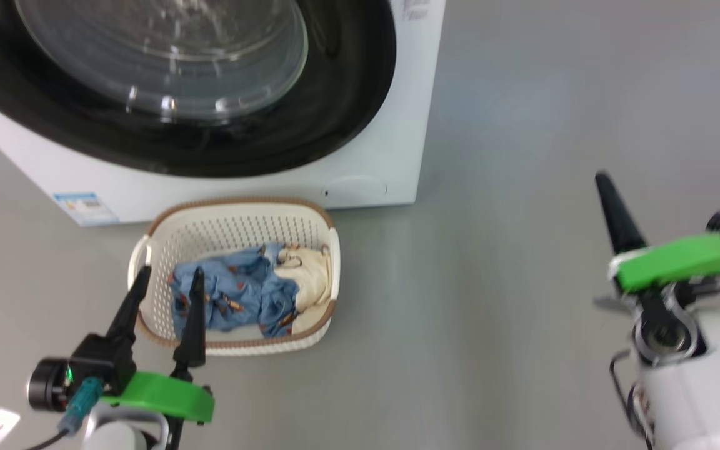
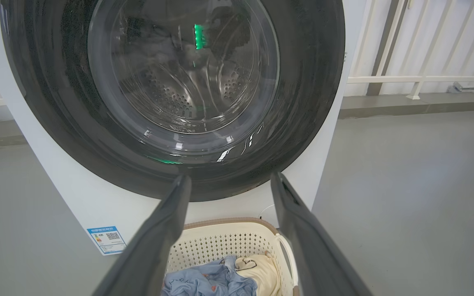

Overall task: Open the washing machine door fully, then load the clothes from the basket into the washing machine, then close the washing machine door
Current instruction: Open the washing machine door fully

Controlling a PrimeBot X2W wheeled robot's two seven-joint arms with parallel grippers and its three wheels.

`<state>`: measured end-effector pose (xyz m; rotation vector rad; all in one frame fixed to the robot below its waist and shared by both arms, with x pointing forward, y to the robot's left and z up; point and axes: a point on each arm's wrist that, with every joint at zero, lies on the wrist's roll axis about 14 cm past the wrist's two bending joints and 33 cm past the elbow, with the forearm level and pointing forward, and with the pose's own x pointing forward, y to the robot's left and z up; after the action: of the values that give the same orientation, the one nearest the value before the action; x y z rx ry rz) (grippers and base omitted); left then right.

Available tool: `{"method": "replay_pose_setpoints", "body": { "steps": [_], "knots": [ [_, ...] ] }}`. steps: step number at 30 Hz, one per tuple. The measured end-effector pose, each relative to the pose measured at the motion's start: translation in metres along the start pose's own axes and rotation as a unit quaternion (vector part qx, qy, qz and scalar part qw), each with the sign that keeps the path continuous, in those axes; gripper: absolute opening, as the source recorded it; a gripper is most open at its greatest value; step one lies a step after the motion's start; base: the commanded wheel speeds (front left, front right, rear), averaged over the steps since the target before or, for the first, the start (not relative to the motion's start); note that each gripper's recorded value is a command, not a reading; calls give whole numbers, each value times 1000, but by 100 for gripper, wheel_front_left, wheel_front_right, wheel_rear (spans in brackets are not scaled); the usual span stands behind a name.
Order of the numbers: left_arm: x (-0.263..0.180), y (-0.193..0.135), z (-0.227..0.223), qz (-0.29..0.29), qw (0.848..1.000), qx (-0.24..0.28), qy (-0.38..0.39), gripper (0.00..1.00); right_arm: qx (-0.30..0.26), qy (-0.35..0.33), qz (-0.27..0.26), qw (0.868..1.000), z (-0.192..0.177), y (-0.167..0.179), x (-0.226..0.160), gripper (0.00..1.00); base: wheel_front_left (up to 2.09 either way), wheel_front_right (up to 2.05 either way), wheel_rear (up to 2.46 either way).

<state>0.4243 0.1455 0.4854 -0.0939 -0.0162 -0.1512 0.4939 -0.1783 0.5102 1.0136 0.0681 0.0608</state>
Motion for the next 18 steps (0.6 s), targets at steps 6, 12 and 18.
{"method": "replay_pose_setpoints", "body": {
  "steps": [6, 12, 18],
  "knots": [
    [18, 0, -6, -4, 1000, 2, 2, 100, 156, 47, 20, 986, -4, 9, 43, 0, 0, 0, 0],
    [32, 4, -17, 1, 1000, -1, 10, 100, 233, 105, 54, 965, -16, 28, 87, 0, 0, 0, 0],
    [44, 9, -27, 4, 1000, -2, 17, 100, 262, 171, 95, 945, -35, 58, 125, 0, 0, 0, 0]
  ]
}}
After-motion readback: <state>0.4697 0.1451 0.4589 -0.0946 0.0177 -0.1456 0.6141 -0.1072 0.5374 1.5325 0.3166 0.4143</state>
